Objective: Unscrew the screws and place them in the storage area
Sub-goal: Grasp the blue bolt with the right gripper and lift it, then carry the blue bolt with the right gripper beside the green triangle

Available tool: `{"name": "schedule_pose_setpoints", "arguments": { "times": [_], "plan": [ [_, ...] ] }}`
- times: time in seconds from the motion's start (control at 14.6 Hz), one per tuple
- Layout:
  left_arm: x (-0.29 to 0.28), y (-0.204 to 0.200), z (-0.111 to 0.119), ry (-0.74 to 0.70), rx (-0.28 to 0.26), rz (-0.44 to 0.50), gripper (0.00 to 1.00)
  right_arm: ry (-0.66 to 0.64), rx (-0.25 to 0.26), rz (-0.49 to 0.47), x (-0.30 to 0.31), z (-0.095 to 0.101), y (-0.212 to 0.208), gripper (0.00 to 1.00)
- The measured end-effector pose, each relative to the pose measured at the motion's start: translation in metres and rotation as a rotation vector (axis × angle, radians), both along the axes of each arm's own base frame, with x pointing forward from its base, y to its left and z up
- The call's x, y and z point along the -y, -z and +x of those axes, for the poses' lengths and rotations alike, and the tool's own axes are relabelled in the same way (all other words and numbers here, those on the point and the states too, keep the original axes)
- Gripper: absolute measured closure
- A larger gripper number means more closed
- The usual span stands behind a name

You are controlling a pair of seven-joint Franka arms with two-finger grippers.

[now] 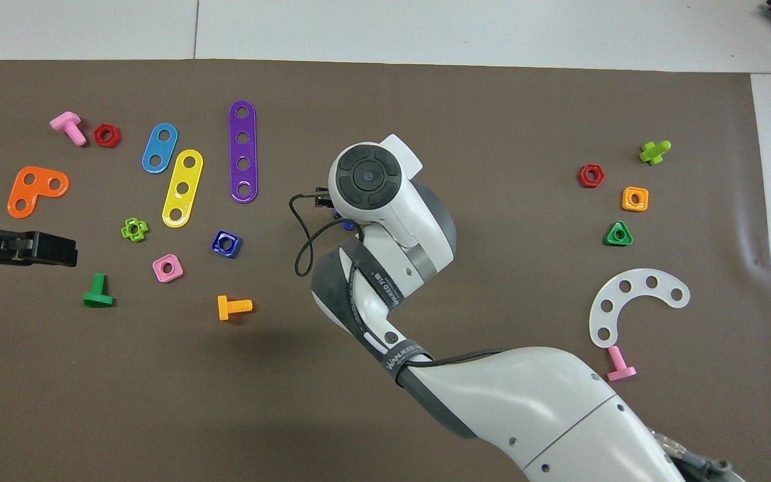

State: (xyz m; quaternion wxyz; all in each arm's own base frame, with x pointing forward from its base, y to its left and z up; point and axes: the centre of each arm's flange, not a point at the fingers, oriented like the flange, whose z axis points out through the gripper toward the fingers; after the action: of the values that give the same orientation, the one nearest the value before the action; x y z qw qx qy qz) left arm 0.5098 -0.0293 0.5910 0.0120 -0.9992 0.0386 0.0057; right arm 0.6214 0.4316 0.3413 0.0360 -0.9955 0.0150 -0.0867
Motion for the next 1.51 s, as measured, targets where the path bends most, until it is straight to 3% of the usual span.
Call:
{"name": "schedule_pose_setpoints", "arguments": {
  "times": [0.14,0.27,0.34,0.41,0.55,0.89,1.03,1.1,1.23,1.51],
  "plan": [
    [0.004,0.0,0.0,0.007,0.0,0.001,0.0,-0.011,0.014,0.009,-0.007,-0.003,0.001,0.16],
    [0.005,0.0,0.0,0.01,0.001,0.001,0.0,-0.027,0.014,0.009,-0.015,-0.008,0.005,0.22],
    [0.005,-0.002,0.0,0.009,0.002,0.001,0.0,-0.039,0.01,0.003,-0.017,-0.01,0.009,0.33],
    [0.005,-0.003,0.0,0.008,0.001,-0.003,0.0,-0.051,0.008,-0.001,-0.018,-0.011,0.012,0.33],
    [0.005,-0.003,-0.001,0.005,-0.001,-0.014,0.0,-0.071,0.002,-0.008,-0.02,-0.013,0.021,0.45],
    [0.005,-0.003,-0.002,0.004,-0.009,-0.017,0.0,-0.101,-0.005,-0.018,-0.024,-0.015,0.035,0.52],
    [0.005,-0.003,-0.001,0.002,-0.009,-0.018,0.0,-0.106,-0.005,-0.019,-0.024,-0.015,0.036,0.69],
    [0.003,-0.003,-0.001,0.0,-0.009,-0.018,0.0,-0.111,-0.005,-0.021,-0.024,-0.016,0.036,0.7],
    [0.0,-0.003,-0.001,-0.007,-0.01,-0.019,0.0,-0.117,0.0,-0.024,-0.024,-0.015,0.035,0.81],
    [-0.003,-0.003,-0.001,-0.013,-0.01,-0.02,0.0,-0.103,0.013,-0.034,-0.014,-0.007,0.021,0.81]
  ]
}}
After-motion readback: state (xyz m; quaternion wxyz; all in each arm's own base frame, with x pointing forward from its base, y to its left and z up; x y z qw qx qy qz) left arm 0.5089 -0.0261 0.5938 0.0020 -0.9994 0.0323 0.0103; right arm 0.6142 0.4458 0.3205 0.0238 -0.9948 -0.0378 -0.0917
